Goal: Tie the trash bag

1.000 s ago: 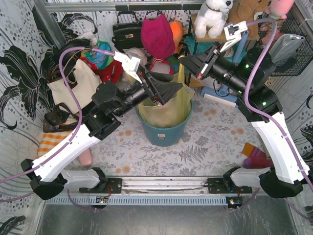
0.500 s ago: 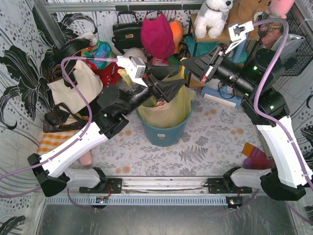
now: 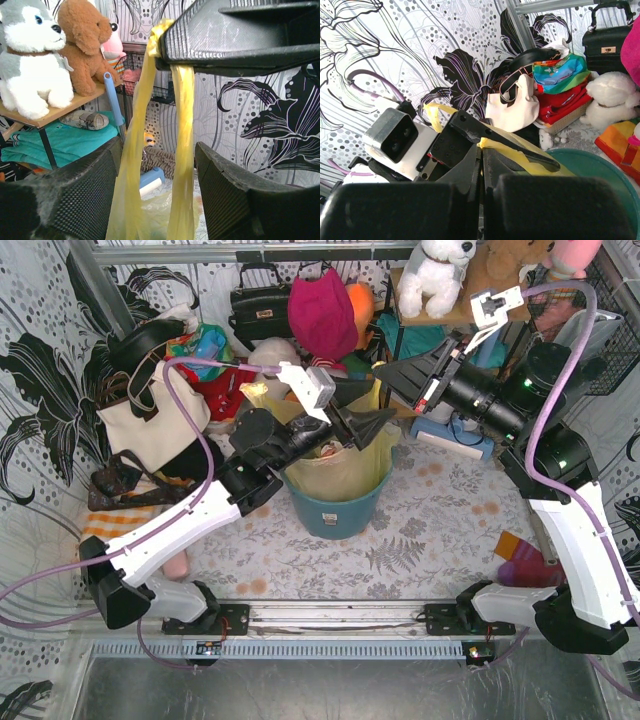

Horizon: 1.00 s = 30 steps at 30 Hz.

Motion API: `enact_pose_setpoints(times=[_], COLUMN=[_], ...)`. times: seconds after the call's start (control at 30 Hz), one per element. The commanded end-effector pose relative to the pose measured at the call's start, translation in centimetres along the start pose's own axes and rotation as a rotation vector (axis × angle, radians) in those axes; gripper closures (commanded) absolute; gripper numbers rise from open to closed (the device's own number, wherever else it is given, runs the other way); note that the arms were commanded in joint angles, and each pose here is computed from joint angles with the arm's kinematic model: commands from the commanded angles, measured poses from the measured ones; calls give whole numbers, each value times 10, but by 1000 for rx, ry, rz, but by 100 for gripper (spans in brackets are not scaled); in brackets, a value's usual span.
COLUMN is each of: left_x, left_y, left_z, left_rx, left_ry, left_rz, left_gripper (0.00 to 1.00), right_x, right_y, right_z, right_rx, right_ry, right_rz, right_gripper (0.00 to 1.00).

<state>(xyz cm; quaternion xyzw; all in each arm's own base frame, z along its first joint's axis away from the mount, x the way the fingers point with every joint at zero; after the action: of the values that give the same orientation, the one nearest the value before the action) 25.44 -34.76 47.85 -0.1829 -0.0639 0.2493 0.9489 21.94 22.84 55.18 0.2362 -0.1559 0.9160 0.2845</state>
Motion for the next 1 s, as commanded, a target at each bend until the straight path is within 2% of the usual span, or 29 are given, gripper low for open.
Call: enact_pose_setpoints(times=[0.0,0.47,0.7,0.97], left_x=[0,3,1,0], left_y=[-3,12,12,14], left_z=[12,13,12,23], left_rx=[-89,-166,-120,-143], left_ry=[-61,-82,-95,-100], left_rz=[-19,-180,-267,-294], left_gripper=[33,34,32,31], right_x=[17,18,18,18], right_y=[10,14,15,15], right_z=[12,6,4,0], right_rx=[-30,-14,-8,10], right_ry=[29,32,33,31], right_rz=[51,59,62,71], right_gripper=[100,100,100,100])
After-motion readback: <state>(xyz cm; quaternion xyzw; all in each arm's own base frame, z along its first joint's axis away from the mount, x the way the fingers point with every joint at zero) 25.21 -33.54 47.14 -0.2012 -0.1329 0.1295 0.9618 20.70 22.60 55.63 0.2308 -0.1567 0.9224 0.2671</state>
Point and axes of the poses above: each gripper's point midway between its finger pads, its own y axis back along the fingers, its own x axis along the line the jaws close on, z = x × y, the point moved 2 cm from there along y, back along the fingers, and after that the axes turned 3 degrees about -y, right-handed, at the moved point
